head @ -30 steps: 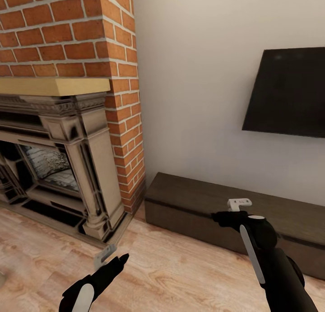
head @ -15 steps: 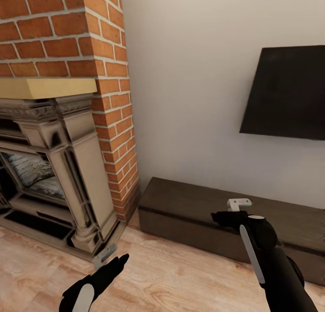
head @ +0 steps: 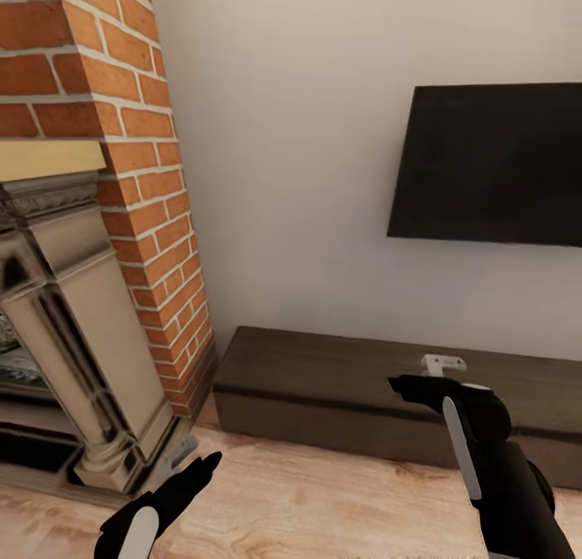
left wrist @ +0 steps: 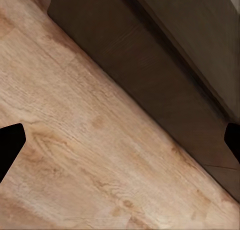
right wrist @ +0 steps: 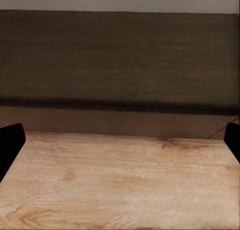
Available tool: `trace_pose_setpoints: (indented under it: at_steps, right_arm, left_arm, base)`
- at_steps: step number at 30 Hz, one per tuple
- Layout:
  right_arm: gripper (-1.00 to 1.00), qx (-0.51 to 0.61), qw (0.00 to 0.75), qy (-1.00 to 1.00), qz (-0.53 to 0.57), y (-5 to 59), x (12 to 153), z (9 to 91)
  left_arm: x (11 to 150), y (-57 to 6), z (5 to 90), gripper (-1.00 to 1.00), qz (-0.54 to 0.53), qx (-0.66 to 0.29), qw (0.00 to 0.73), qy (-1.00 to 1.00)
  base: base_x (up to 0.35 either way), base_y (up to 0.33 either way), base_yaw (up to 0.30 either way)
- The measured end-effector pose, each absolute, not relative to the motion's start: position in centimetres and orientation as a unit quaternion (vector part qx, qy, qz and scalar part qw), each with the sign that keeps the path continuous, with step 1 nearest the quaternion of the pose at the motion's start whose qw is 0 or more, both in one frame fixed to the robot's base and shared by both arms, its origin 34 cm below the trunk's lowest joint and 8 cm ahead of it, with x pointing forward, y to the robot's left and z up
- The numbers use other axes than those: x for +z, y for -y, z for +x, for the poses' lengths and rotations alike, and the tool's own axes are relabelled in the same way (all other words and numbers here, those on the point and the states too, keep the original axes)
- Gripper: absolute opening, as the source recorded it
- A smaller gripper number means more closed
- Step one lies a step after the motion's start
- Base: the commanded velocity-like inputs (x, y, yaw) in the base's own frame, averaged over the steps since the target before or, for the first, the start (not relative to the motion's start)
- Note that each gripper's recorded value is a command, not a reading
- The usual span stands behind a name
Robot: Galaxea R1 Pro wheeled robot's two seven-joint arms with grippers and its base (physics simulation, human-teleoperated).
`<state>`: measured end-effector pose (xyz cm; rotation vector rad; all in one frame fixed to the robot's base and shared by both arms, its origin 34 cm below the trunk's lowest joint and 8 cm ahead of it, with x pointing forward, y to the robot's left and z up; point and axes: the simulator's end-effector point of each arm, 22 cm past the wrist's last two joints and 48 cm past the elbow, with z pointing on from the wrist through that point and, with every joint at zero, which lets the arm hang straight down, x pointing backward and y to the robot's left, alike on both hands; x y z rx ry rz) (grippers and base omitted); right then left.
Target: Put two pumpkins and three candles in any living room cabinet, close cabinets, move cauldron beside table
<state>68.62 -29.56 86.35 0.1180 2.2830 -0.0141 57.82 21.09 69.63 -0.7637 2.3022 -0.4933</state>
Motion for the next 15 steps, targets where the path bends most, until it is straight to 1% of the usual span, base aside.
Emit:
trace_pose_setpoints:
  at_steps: [3, 4, 9, 12, 15]
  right_arm:
    - [1.0, 0.019, 0.417, -0.905, 0.076, 30.1, 86.5, 68.7]
    - [1.0, 0.044, 0.419, -0.901, 0.101, 30.5, 86.5, 68.6]
    - [1.0, 0.1, 0.423, -0.889, 0.141, 30.6, 86.8, 68.5]
    - [1.0, 0.127, 0.427, -0.88, 0.168, 31.3, 87.1, 68.4]
    - [1.0, 0.165, 0.432, -0.863, 0.203, 32.3, 87.5, 68.3]
  left_arm:
    - [70.0, -22.5, 58.0, 1.0, -0.305, -0.183, 0.334, -0.873]
    - [70.2, -23.0, 58.1, 1.0, -0.309, -0.182, 0.337, -0.871]
    - [69.8, -23.4, 57.9, 1.0, -0.314, -0.179, 0.334, -0.871]
    - [68.2, -23.1, 57.0, 1.0, -0.318, -0.175, 0.317, -0.876]
    - [65.8, -22.8, 55.5, 1.0, -0.321, -0.167, 0.29, -0.886]
  base:
    - [0.006, 0.0, -0.3]
    - [0.003, 0.0, -0.3]
    - [0.001, 0.0, -0.3]
    - [0.0, 0.0, -0.293]
    - [0.032, 0.009, -0.159]
